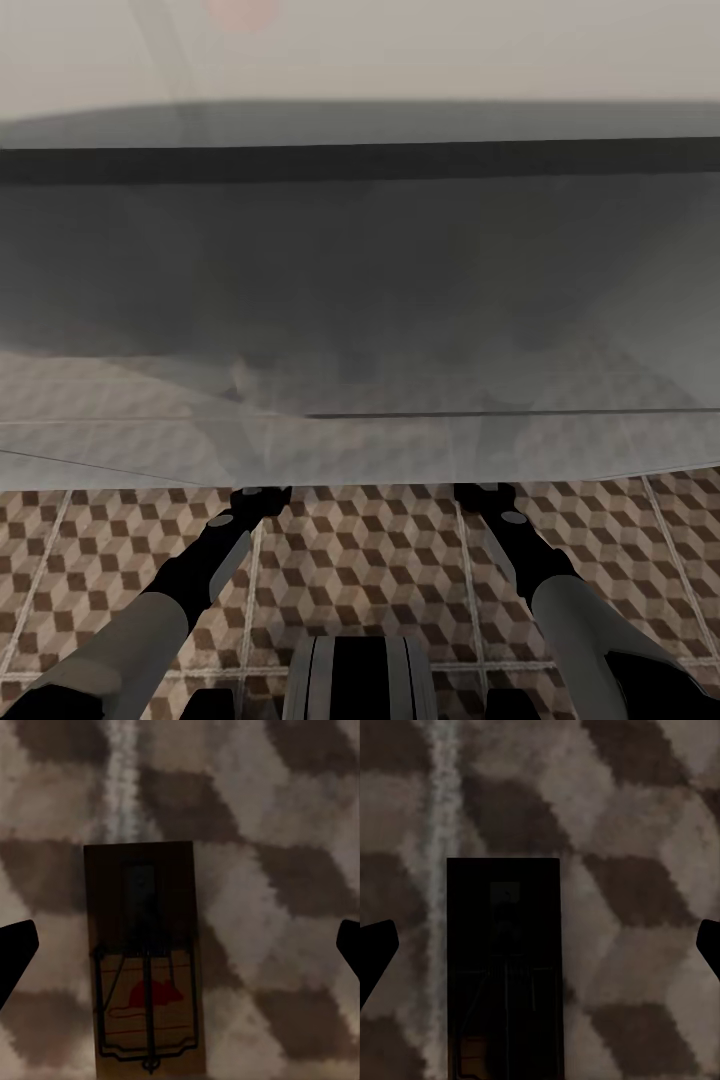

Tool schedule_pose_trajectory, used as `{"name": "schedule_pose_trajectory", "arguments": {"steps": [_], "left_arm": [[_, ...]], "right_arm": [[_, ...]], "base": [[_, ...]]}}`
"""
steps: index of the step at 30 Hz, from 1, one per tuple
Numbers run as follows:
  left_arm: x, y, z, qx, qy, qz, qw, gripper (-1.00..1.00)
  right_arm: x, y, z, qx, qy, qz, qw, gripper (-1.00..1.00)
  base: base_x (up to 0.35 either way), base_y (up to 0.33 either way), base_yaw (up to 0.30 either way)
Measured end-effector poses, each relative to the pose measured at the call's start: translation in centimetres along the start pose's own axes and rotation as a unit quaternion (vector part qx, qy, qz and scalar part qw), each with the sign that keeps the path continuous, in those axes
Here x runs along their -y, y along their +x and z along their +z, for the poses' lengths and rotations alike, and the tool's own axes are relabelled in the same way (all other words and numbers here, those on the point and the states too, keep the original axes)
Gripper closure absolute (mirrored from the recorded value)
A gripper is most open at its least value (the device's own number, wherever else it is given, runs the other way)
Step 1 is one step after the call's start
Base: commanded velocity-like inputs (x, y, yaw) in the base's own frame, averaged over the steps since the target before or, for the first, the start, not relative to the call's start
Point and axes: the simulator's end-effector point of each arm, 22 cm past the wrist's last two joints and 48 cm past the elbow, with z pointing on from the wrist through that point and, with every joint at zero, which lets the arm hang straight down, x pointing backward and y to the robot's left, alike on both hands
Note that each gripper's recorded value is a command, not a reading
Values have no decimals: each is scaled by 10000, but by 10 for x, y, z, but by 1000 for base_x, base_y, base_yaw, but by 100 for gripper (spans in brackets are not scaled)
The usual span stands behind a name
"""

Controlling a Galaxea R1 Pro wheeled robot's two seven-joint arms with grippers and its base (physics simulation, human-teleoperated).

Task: Take the four mousetraps from the cabinet in the bathroom and place them on the bathroom floor. Make sure all four end up on the same floor surface, and ensure that at least two of them are either under or directly next to the same bathroom sink.

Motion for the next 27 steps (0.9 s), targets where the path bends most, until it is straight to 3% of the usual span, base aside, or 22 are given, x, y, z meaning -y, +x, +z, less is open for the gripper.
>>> {"name": "schedule_pose_trajectory", "arguments": {"steps": [13, 27], "left_arm": [[0, -3, 0, 50, -15, -8, 10000, -100], [-2, -3, 0, 43, -71, -15, 10000, -100]], "right_arm": [[0, 0, 0, -1, 2, 5, 10000, -100], [0, 0, 0, -5, 1, 0, 10000, -100]], "base": [[-24, 0, 0], [-296, 0, 0]]}}
